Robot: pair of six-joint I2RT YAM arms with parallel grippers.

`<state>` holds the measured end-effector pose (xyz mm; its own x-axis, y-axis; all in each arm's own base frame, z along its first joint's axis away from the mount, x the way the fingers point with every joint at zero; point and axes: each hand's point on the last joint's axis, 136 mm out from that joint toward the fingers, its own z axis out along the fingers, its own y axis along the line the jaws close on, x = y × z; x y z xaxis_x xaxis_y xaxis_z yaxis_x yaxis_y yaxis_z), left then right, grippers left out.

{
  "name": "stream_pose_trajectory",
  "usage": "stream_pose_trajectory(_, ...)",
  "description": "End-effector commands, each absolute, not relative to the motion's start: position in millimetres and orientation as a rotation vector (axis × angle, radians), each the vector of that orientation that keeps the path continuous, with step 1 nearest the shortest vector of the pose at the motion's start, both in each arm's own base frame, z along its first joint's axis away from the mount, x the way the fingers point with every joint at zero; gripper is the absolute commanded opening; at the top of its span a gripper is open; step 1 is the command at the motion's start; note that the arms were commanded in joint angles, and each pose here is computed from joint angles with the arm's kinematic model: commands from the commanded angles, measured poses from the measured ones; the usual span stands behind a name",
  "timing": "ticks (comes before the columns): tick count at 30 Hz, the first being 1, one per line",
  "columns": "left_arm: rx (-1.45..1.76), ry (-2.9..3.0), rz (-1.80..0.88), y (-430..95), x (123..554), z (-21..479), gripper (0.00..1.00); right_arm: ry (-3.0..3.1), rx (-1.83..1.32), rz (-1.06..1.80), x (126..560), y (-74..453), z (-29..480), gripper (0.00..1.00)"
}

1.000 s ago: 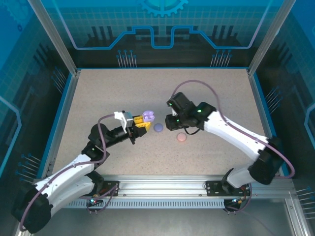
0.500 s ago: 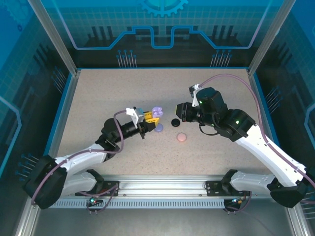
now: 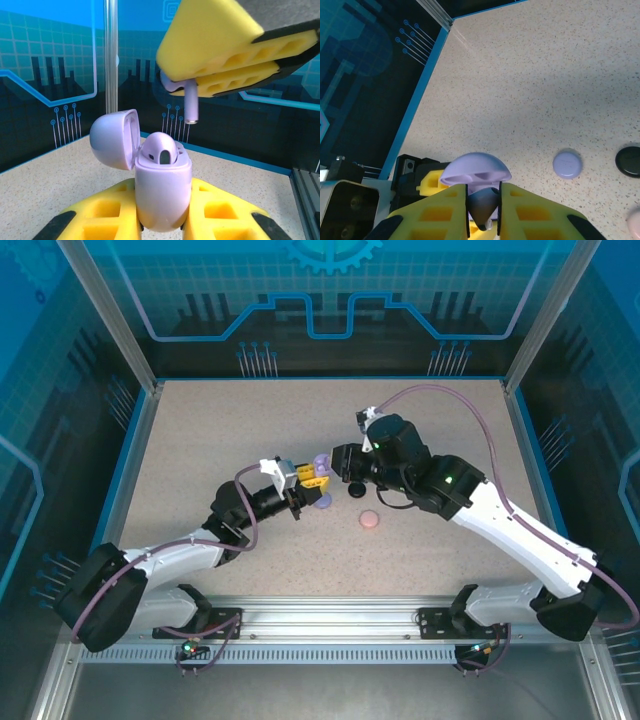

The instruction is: Insert the wireless bluetooth earbuds into the charging case

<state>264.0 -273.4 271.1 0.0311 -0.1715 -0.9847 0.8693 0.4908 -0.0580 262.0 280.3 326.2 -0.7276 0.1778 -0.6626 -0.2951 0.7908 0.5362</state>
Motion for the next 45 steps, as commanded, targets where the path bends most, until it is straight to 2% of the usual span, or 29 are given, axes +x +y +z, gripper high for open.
stream_pose_trajectory(1,0.695,1.202,-0.882,-275.9,264.6,294.9,0.04,2.173,-0.081,0.854,267.6,287.9,345.6,0.19)
stream_pose_trajectory(37,0.677,1.22,-0.881,-276.0,266.8,293.7,0.04,2.265,-0.094,0.702,263.7,280.0,304.4,0.19)
stream_pose_trajectory(45,0.675,1.226,-0.874,-275.4,267.4,291.5,0.04,2.239,-0.103,0.721,264.1,282.2,312.3,0.19)
